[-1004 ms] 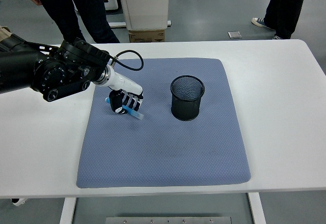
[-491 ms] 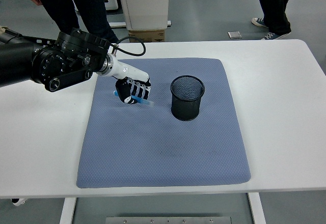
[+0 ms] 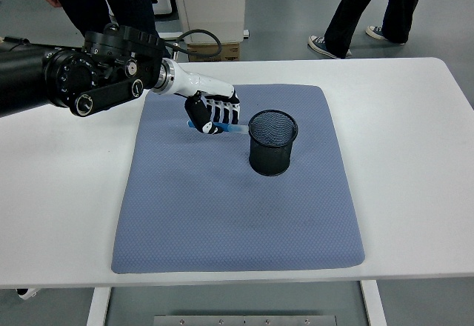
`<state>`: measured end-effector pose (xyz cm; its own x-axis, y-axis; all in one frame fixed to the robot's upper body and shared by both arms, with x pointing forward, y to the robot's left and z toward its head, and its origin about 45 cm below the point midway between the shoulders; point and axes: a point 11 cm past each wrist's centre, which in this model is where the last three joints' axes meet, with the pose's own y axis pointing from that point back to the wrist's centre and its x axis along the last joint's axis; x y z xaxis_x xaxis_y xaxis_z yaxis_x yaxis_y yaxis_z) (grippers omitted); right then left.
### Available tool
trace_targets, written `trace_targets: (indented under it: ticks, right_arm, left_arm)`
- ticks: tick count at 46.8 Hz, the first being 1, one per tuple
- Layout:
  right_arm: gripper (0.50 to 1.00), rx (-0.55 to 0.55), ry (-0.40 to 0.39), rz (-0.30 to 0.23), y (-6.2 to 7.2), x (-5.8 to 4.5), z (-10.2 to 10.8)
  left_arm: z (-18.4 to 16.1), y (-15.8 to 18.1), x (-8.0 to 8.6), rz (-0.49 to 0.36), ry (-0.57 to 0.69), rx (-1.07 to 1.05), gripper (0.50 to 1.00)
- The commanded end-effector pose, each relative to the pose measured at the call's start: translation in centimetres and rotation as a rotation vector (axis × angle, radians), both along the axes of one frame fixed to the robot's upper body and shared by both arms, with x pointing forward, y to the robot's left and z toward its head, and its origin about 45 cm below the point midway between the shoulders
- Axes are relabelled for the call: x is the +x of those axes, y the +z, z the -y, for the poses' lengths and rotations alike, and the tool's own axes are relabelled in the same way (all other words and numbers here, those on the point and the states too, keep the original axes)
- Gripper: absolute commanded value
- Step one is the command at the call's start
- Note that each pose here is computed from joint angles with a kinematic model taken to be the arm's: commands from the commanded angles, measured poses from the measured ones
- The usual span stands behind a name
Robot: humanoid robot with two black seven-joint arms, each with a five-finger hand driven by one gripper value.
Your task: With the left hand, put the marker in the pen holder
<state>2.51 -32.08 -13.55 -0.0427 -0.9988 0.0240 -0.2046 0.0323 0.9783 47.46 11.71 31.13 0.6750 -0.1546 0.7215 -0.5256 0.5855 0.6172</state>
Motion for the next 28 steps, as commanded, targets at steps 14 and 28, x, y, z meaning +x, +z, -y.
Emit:
trace_targets:
  ticks: [14, 28]
  right_arm:
    - [1.0, 0.0, 0.0, 0.0, 0.0, 0.0, 0.0]
    - [1.0, 0.001, 0.0, 0.0, 0.0, 0.0, 0.0]
  left_arm:
    - [2.4, 2.7, 0.2, -0.04, 0.058, -0.205, 0.5]
    - [4.3, 3.8, 0.0, -0.096, 0.091, -0.358, 0.5]
